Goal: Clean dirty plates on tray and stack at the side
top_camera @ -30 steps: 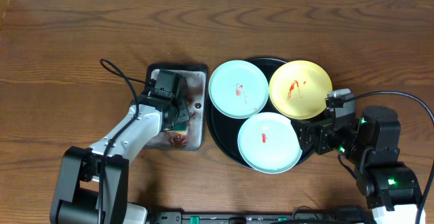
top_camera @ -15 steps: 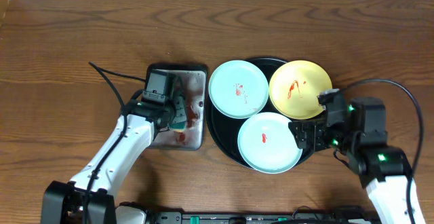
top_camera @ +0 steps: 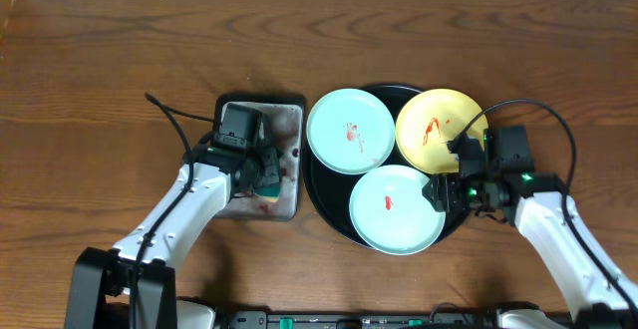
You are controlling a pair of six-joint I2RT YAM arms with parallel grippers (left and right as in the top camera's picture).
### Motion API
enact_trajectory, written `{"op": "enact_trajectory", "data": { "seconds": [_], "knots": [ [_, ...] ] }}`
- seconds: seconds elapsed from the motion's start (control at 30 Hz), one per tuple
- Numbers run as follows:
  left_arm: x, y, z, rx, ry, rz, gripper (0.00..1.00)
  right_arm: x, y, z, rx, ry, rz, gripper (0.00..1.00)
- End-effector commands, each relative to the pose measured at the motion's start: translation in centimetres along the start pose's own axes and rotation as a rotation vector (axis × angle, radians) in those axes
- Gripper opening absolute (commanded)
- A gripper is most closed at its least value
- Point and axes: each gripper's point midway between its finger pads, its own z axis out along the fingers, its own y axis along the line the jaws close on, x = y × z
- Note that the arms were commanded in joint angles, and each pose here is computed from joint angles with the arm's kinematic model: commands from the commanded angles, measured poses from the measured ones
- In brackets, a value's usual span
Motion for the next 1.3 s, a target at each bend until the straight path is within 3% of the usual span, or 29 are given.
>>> {"op": "enact_trajectory", "data": {
  "seconds": [0.0, 0.23, 0.3, 0.63, 0.8, 0.93, 1.27],
  "knots": [
    [0.3, -0.3, -0.2, 0.024, 0.003, 0.023, 0.08, -0.1, -0.6, 1.1, 0.003, 0.033, 0.016, 0.52],
    [-0.9, -0.4, -2.1, 0.049, -0.067, 0.013, 0.07, 0.9, -1.3, 2.9, 0.005, 0.105, 0.043, 0.21],
    [-1.4, -0.5, -2.9, 0.068, -0.094, 0.007, 0.07, 0.8, -1.4, 3.0, 0.005, 0.102, 0.042, 0.17],
    [-3.0, -3.3, -6.1, 0.269, -0.177, 0.031, 0.07, 0.2, -1.4, 3.1, 0.004, 0.078, 0.033, 0.11],
    [-4.0, -3.4, -6.6, 0.31, -0.215, 0.079, 0.08, 0.1, -1.4, 3.1, 0.004, 0.075, 0.032, 0.01],
    [-5.3, -4.6, -7.7, 0.402, -0.276, 0.153, 0.07, 0.1, -1.4, 3.1, 0.004, 0.073, 0.031, 0.01],
    [-7.5, -5.2, -10.9, 0.638, -0.331, 0.1, 0.07, 0.1, -1.4, 3.1, 0.004, 0.073, 0.032, 0.01]
  ]
}}
